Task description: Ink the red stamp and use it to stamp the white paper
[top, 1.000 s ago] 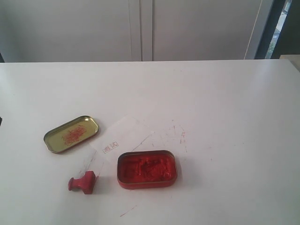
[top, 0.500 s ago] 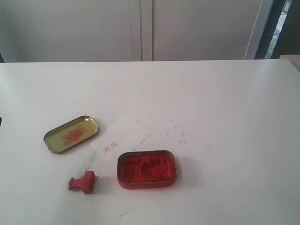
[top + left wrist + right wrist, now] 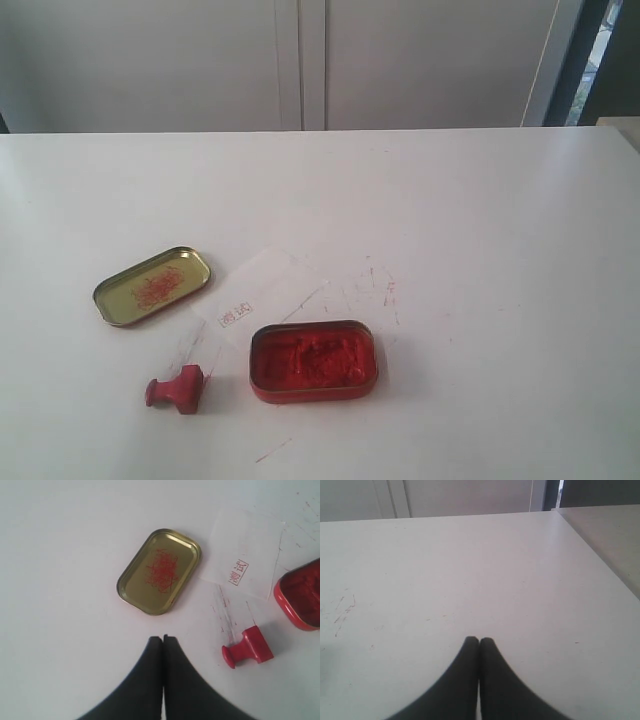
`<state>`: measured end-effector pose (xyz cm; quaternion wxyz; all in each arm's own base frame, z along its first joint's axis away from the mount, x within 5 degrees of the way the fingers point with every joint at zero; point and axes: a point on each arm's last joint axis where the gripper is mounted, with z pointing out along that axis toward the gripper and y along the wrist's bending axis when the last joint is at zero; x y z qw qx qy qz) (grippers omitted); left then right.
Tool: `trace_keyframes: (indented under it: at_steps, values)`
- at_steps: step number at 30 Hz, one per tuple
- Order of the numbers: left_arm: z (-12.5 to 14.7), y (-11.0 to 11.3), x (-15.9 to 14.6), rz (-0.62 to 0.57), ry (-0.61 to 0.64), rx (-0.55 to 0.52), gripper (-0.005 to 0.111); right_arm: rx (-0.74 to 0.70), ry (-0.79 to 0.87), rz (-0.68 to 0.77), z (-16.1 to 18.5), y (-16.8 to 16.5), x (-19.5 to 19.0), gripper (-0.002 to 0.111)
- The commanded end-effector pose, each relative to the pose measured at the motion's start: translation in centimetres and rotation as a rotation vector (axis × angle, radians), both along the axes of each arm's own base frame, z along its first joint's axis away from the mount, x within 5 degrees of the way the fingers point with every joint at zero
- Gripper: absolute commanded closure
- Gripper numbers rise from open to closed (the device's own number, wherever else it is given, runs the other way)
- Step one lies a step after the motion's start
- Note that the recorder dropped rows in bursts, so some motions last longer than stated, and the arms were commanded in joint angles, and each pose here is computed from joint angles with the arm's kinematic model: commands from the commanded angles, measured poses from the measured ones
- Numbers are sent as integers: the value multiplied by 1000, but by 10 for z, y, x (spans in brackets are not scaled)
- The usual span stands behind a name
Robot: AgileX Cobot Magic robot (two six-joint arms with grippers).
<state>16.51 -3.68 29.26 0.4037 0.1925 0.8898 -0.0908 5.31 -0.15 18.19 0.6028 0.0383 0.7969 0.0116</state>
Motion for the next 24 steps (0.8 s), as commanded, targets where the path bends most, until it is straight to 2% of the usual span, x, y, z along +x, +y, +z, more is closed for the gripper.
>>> trace_keyframes:
  at_steps: [1,10,18,24]
  values:
    - [9,0,-15,-7,-62,-13,107,-2,-12,-1,0,0,0,108]
    - [1,5,-48,37,-211,-42,107,-2,-12,-1,0,0,0,108]
    - [-25,7,-66,52,-221,-50,107,-2,-12,-1,0,0,0,108]
    - [-43,13,-75,111,-320,-52,107,-2,-12,-1,0,0,0,108]
